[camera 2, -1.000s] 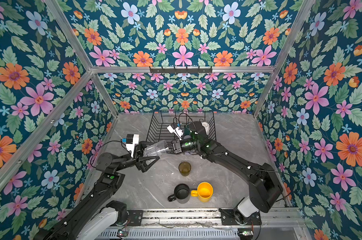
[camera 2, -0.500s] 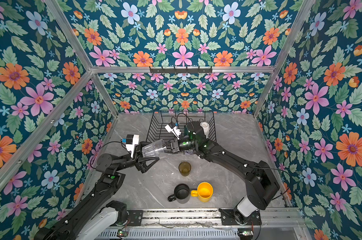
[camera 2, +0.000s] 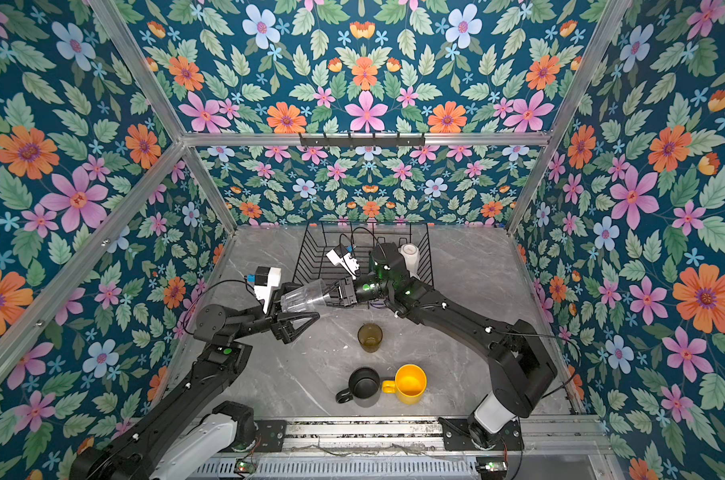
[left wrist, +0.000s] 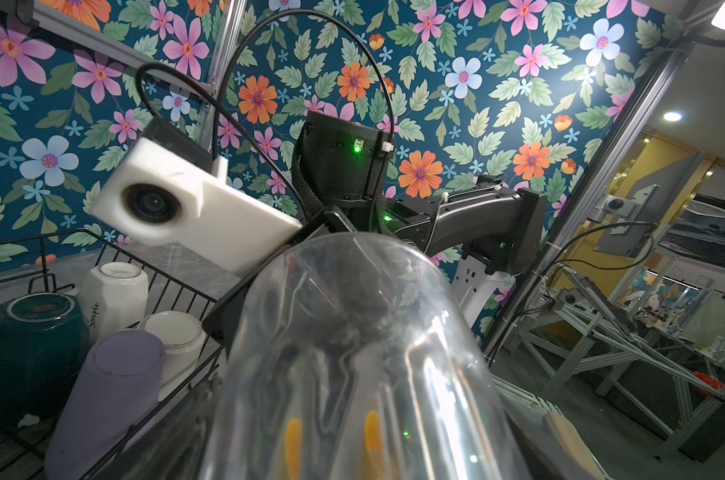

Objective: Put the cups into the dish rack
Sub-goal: 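Close the left gripper on the clear glass held by the right gripper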

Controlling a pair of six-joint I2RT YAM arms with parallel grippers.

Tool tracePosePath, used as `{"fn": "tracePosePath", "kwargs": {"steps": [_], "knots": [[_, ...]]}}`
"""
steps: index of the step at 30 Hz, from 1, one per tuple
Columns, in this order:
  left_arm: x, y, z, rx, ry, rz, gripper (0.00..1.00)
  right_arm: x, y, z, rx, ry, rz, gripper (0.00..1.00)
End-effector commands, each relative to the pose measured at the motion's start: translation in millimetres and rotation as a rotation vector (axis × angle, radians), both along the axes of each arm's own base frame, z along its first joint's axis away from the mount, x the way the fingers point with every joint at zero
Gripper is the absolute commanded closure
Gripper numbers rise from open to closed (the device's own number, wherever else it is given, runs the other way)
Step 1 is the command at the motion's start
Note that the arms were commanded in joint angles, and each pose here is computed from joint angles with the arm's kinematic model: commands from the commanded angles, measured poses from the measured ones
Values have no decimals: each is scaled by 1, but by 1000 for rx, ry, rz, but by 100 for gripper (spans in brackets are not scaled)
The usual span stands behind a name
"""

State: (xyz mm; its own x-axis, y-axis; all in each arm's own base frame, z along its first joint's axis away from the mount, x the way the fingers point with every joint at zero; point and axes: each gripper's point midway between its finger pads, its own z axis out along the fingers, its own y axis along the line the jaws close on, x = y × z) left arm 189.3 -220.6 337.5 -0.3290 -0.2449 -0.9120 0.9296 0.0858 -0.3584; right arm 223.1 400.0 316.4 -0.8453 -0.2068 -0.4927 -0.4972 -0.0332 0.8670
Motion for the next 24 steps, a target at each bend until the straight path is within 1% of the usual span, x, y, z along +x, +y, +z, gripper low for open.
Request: {"fn": "tracePosePath", "kwargs": {"steps": [1, 6, 10, 14, 15, 16, 19, 20, 22, 24], "knots": [[-6, 0, 7, -7, -41, -21, 8, -3, 1, 9, 34, -31, 22, 100], [-6, 0, 6, -6, -34, -23, 18, -3, 2, 8, 33, -25, 26, 100], [-6, 0, 7, -5, -33, -30, 33, -2, 2, 7, 32, -23, 24, 100], [-6, 0, 11, -11, -41, -26, 55, -2, 3, 7, 27, -16, 20, 99], [-6, 0, 11, -12, -41, -26, 60, -2, 3, 7, 27, -16, 20, 96], [-6, 0, 12, -12, -43, -24, 68, -1, 3, 7, 26, -14, 17, 93], [-7, 1, 14, -16, -50, -21, 90, -1, 2, 7, 26, -15, 14, 90], [-6, 1, 14, -16, -49, -17, 95, -1, 2, 7, 25, -14, 15, 88], [-6, 1, 15, -17, -50, -15, 100, -1, 2, 7, 23, -13, 13, 85], [-7, 2, 17, -19, -57, -13, 100, -1, 2, 7, 22, -13, 11, 80]]}}
